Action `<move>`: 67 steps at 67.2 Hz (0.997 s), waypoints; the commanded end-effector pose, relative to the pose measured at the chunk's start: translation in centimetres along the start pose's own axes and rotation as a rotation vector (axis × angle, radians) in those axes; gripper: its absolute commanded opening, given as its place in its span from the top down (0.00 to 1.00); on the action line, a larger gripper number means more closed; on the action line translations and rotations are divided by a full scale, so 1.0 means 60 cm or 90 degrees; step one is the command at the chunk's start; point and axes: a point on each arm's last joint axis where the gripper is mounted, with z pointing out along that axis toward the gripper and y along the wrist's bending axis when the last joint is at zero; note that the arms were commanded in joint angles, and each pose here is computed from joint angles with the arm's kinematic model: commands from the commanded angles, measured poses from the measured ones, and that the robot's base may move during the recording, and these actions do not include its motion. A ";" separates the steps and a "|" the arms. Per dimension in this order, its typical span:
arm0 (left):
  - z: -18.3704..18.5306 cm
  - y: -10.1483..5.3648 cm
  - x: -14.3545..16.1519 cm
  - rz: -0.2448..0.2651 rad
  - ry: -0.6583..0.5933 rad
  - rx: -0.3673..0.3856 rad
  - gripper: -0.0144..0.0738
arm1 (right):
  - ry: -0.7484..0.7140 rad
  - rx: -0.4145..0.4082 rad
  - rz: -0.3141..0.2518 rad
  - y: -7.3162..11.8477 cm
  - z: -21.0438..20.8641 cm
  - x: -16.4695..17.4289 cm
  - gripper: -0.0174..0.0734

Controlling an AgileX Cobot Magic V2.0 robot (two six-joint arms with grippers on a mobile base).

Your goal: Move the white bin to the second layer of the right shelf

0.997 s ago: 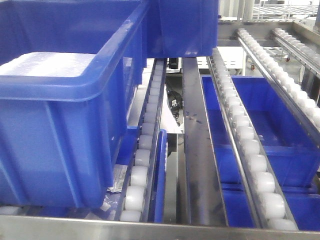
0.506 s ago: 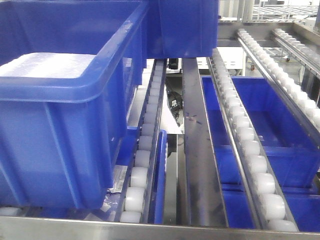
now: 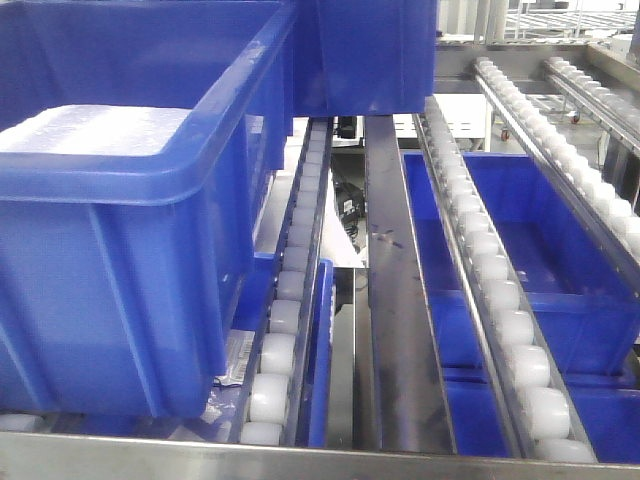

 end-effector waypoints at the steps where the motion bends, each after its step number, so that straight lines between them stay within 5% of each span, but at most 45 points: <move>1: 0.001 0.000 0.006 -0.002 -0.042 0.002 0.74 | -0.078 0.006 -0.004 -0.001 -0.007 -0.030 0.75; 25: 0.001 0.000 0.006 -0.002 -0.042 0.002 0.74 | -0.064 0.005 -0.001 -0.001 0.006 -0.027 0.75; 45: 0.001 0.000 0.006 -0.002 -0.042 0.002 0.74 | 0.075 0.003 0.011 -0.002 0.110 -0.027 0.74; 57: 0.001 0.000 0.006 -0.002 -0.042 0.002 0.74 | 0.205 -0.010 0.068 0.002 0.196 -0.001 0.74; 67: 0.001 0.000 0.006 -0.002 -0.042 0.002 0.74 | 0.266 -0.006 0.077 0.001 0.234 0.018 0.74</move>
